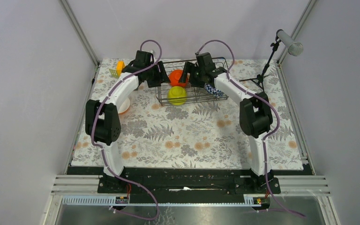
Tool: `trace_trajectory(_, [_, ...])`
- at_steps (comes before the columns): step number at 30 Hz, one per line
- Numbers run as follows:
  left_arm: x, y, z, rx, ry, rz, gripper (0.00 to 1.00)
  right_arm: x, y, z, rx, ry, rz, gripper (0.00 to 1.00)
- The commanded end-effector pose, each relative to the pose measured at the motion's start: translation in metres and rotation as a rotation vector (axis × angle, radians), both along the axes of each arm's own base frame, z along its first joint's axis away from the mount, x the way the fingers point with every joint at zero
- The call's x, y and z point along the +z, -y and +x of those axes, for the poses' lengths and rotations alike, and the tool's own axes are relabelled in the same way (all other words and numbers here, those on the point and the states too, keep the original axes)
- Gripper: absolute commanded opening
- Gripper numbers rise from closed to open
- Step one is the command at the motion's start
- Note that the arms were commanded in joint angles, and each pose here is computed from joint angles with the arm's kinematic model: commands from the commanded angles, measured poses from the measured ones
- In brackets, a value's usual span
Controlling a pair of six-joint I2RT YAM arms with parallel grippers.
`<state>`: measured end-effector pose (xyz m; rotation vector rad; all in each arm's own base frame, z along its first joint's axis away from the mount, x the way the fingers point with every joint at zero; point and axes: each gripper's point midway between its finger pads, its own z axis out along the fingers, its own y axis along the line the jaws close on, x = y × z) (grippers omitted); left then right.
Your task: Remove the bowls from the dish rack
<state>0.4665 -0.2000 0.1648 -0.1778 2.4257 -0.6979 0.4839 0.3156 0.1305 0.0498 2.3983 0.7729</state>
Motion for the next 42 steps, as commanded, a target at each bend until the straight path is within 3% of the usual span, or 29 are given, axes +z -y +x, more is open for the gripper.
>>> trace_trajectory(1, [0.036, -0.016, 0.007, 0.03, 0.12, 0.062, 0.64, -0.008, -0.013, 0.0, 0.025, -0.013, -0.007, 0.88])
trace_trajectory(4, [0.046, -0.022, 0.002, 0.05, 0.155, 0.071, 0.64, -0.019, -0.017, 0.001, 0.021, -0.035, -0.035, 0.92])
trace_trajectory(14, [0.055, -0.047, -0.012, 0.121, 0.201, 0.099, 0.65, -0.058, -0.012, 0.001, -0.001, -0.103, -0.149, 0.91])
trace_trajectory(22, [0.049, -0.056, -0.02, 0.14, 0.185, 0.083, 0.66, -0.075, -0.019, -0.007, -0.011, -0.165, -0.131, 1.0])
trace_trajectory(35, [0.027, -0.062, -0.024, 0.166, 0.111, 0.027, 0.66, -0.09, -0.035, -0.009, -0.015, -0.241, -0.063, 1.0])
trace_trajectory(42, [0.028, -0.063, -0.026, 0.164, 0.111, 0.019, 0.66, -0.105, -0.024, -0.005, -0.029, -0.225, -0.13, 1.0])
